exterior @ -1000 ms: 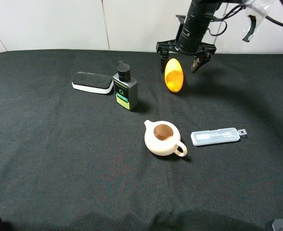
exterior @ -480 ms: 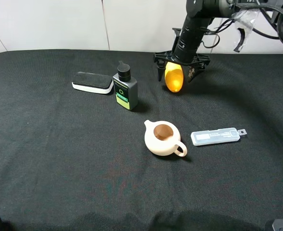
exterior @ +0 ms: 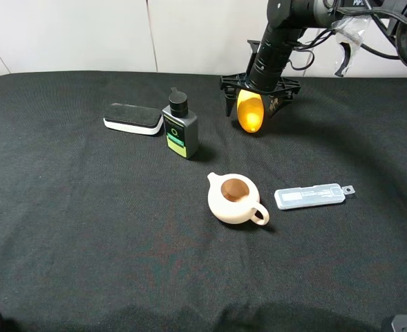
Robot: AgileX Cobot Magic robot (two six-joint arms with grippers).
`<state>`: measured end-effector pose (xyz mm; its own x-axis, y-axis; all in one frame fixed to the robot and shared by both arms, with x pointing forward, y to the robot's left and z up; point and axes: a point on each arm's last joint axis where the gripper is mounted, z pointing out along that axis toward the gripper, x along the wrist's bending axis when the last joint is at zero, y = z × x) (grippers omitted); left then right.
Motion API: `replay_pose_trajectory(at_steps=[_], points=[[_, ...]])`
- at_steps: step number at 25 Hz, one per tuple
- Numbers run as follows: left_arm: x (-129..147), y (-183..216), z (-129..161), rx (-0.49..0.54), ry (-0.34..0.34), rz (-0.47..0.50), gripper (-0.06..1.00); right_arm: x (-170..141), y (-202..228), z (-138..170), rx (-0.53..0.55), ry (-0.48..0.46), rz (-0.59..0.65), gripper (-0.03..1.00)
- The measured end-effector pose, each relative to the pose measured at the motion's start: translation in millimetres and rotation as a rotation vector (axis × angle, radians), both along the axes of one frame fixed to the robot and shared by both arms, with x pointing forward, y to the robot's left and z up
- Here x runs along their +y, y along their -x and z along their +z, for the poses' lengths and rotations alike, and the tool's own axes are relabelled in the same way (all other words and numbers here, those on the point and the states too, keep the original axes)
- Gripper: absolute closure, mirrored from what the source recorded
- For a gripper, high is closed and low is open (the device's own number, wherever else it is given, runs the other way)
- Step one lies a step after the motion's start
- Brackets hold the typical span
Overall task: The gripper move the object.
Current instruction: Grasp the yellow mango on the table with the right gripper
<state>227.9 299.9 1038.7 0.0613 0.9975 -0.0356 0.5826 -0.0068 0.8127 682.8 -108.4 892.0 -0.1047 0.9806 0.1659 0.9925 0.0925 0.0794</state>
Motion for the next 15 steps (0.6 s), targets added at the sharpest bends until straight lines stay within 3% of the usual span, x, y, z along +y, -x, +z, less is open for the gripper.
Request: replay_pose_trajectory(at_steps=[15], points=[[0.0,0.0,0.0,0.000,0.000,0.000,0.27,3.9,1.4,-8.6,0.010,0.013,0.013,0.27]])
